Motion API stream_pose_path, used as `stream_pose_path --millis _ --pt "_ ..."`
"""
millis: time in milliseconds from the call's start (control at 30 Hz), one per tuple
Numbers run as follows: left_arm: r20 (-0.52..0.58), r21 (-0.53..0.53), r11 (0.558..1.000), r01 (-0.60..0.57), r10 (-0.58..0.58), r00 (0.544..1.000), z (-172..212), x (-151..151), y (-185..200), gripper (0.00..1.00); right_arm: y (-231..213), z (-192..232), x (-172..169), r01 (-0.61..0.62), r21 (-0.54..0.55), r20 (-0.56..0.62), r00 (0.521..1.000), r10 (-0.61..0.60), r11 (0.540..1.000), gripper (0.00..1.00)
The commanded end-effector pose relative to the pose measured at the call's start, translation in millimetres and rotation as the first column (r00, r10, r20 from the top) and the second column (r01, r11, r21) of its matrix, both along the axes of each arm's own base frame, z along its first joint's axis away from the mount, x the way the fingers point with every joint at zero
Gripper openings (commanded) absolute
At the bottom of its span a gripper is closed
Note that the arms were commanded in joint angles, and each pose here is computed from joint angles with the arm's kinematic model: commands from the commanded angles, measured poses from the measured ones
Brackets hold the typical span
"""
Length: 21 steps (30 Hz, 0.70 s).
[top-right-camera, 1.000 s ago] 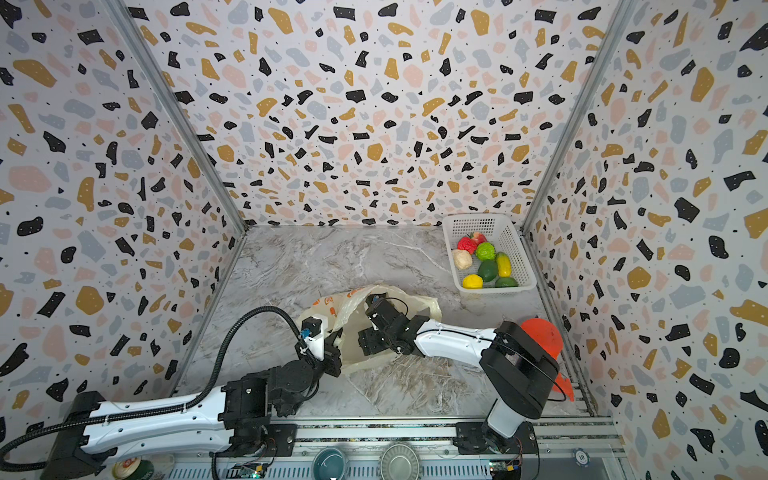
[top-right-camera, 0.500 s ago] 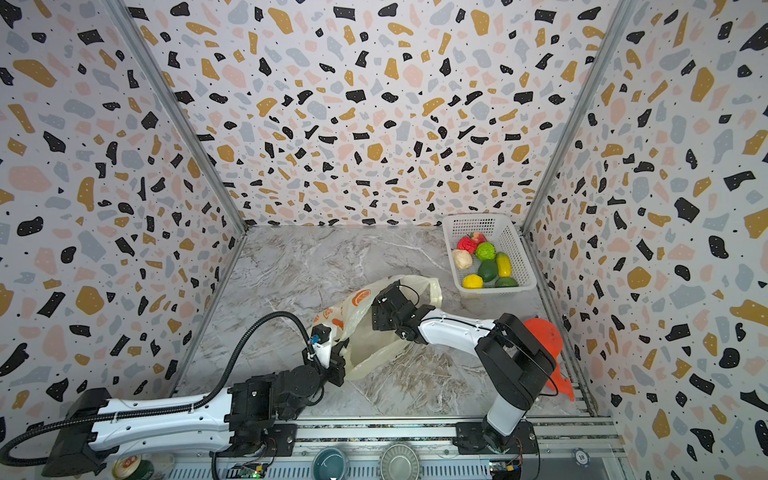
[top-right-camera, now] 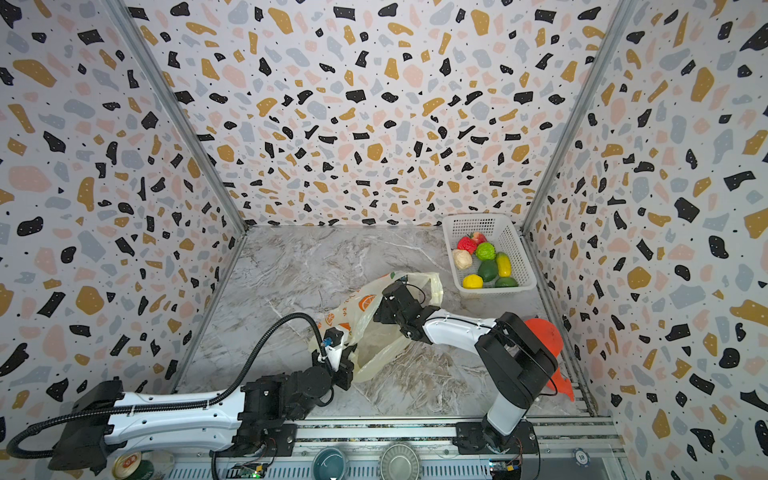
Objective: Untie the knot of the plastic bag and take out the fruit
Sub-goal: 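Lower the right gripper into the bag onto the dark purple mangosteen and close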
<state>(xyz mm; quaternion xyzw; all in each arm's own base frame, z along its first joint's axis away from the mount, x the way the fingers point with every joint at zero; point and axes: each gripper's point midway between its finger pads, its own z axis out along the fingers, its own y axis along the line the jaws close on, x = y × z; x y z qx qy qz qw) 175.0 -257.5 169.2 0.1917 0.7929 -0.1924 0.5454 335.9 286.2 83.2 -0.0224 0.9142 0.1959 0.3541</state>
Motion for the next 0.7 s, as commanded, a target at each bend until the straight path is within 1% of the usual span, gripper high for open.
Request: stream_pose_path --millis 0,200,367,433,467,500,533,567,633,667 --pt "0.029 -0.071 0.997 0.022 -0.020 0.999 25.4 -0.2 -13.5 0.00 -8.8 -3.4 12.8 0.079 0.021 0.014 0.997 -0.079 0.997 0.91" --pt "0.025 -0.074 0.997 0.025 -0.023 0.999 23.7 -1.5 -12.0 0.00 -10.9 -14.3 27.2 0.104 -0.005 0.014 0.995 -0.104 0.995 0.89" --pt "0.023 -0.074 0.997 0.029 -0.027 0.999 22.5 -2.1 -13.1 0.00 -8.4 -25.7 35.7 0.114 -0.028 0.004 0.993 -0.114 0.993 0.83" --pt "0.024 -0.075 0.997 0.027 -0.025 0.999 23.3 -1.7 -13.0 0.00 -8.1 -28.0 37.4 0.117 -0.031 0.011 0.993 -0.117 0.993 0.78" --pt "0.025 -0.075 0.997 0.027 -0.026 0.999 23.4 -1.8 -13.1 0.00 -8.4 -28.6 37.6 0.120 -0.032 0.013 0.993 -0.120 0.992 0.72" --pt "0.025 -0.073 0.997 0.026 -0.024 0.999 23.2 -1.7 -12.9 0.00 -8.8 -28.9 37.8 0.121 -0.033 0.015 0.993 -0.121 0.992 0.67" --pt "0.026 -0.074 0.997 0.025 -0.023 0.999 23.9 -1.5 -12.5 0.00 -8.7 -27.3 38.1 0.119 -0.032 0.020 0.993 -0.119 0.992 0.66" --pt "0.026 -0.073 0.997 0.023 -0.021 0.999 23.8 -1.5 -12.3 0.00 -9.1 -26.1 37.8 0.117 -0.032 0.025 0.993 -0.117 0.993 0.60" --pt "0.025 -0.072 0.997 0.017 -0.016 1.000 22.8 -0.9 -11.5 0.00 -9.1 -23.9 34.9 0.107 -0.029 0.027 0.994 -0.106 0.994 0.55" --pt "0.026 -0.072 0.997 0.015 -0.013 1.000 23.1 -0.5 -11.2 0.00 -8.7 -21.9 32.6 0.099 -0.024 0.025 0.995 -0.099 0.995 0.54"
